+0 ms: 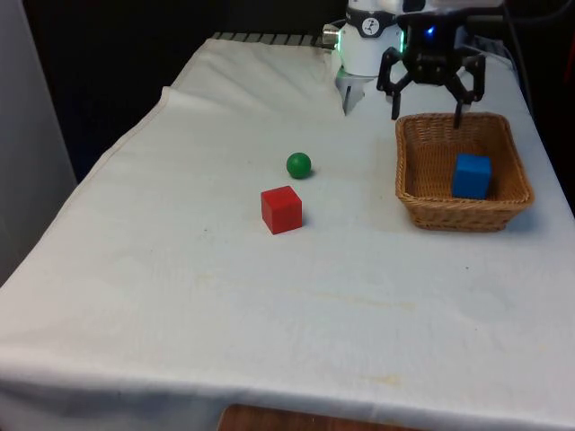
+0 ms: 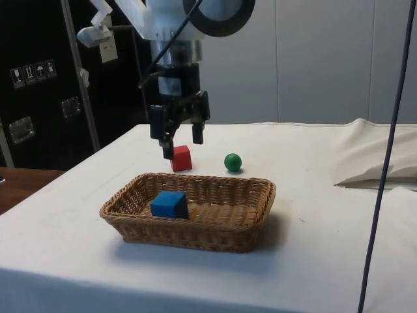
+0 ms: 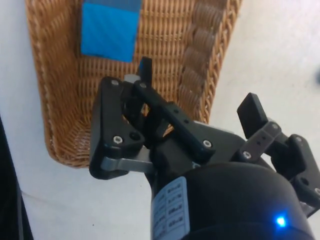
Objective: Place all non-red objects into the basket.
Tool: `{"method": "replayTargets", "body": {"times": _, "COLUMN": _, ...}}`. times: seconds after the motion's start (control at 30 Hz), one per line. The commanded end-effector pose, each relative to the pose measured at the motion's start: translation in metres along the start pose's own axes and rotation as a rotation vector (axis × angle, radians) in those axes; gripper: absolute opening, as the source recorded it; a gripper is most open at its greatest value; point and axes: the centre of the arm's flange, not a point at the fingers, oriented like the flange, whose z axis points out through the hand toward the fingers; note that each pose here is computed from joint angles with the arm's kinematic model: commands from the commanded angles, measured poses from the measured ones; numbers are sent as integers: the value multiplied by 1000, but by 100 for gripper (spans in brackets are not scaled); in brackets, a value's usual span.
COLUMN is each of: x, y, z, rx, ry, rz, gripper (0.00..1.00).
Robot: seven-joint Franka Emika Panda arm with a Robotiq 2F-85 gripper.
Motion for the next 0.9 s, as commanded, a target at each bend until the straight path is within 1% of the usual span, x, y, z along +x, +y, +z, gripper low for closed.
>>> {"method": "replayTargets", "body": {"times": 0.0, "x": -2, "y": 4, "z": 0, "rx": 13, "ry": -2, "rz": 3, "gripper": 100}}
{"method": "replayTargets", "body": {"times": 0.13, "x": -3, "y": 17, "z": 5, "rx": 7, "ry": -8, "rz": 11, "gripper": 100}}
{"method": "replayTargets", "body": {"times": 0.17, "x": -1, "y": 17, "z": 5, "rx": -8, "ry": -10, "rz": 10, "gripper": 100}}
{"method": "replayTargets", "body": {"times": 0.2, "x": -2, "y": 19, "z": 5, "rx": 7, "ry": -9, "rz": 12, "gripper": 100}}
{"method": "replayTargets", "body": {"times": 0.27, "x": -2, "y": 28, "z": 8, "rx": 4, "ry": -14, "rz": 17, "gripper": 100}}
{"method": "replayTargets", "body": {"times": 0.43, "x": 0, "y": 43, "z": 12, "rx": 1, "ry": -21, "rz": 23, "gripper": 100}}
{"method": "replayTargets", "body": {"times": 0.47, "x": 1, "y": 41, "z": 12, "rx": -18, "ry": -23, "rz": 21, "gripper": 100}}
{"method": "replayTargets", "body": {"times": 0.5, "x": 0, "y": 47, "z": 12, "rx": 0, "ry": -23, "rz": 23, "gripper": 100}}
{"method": "replayTargets", "body": {"times": 0.53, "x": 1, "y": 54, "z": 14, "rx": 1, "ry": -26, "rz": 27, "gripper": 100}}
{"method": "replayTargets", "body": {"times": 0.7, "x": 3, "y": 68, "z": 17, "rx": 5, "ry": -34, "rz": 31, "gripper": 100}}
{"method": "replayTargets", "body": {"times": 0.73, "x": 4, "y": 70, "z": 18, "rx": -12, "ry": -37, "rz": 31, "gripper": 100}}
{"method": "replayTargets", "body": {"times": 0.77, "x": 3, "y": 74, "z": 18, "rx": 8, "ry": -36, "rz": 32, "gripper": 100}}
{"method": "replayTargets", "body": {"times": 0.87, "x": 4, "y": 83, "z": 20, "rx": 15, "ry": -41, "rz": 35, "gripper": 100}}
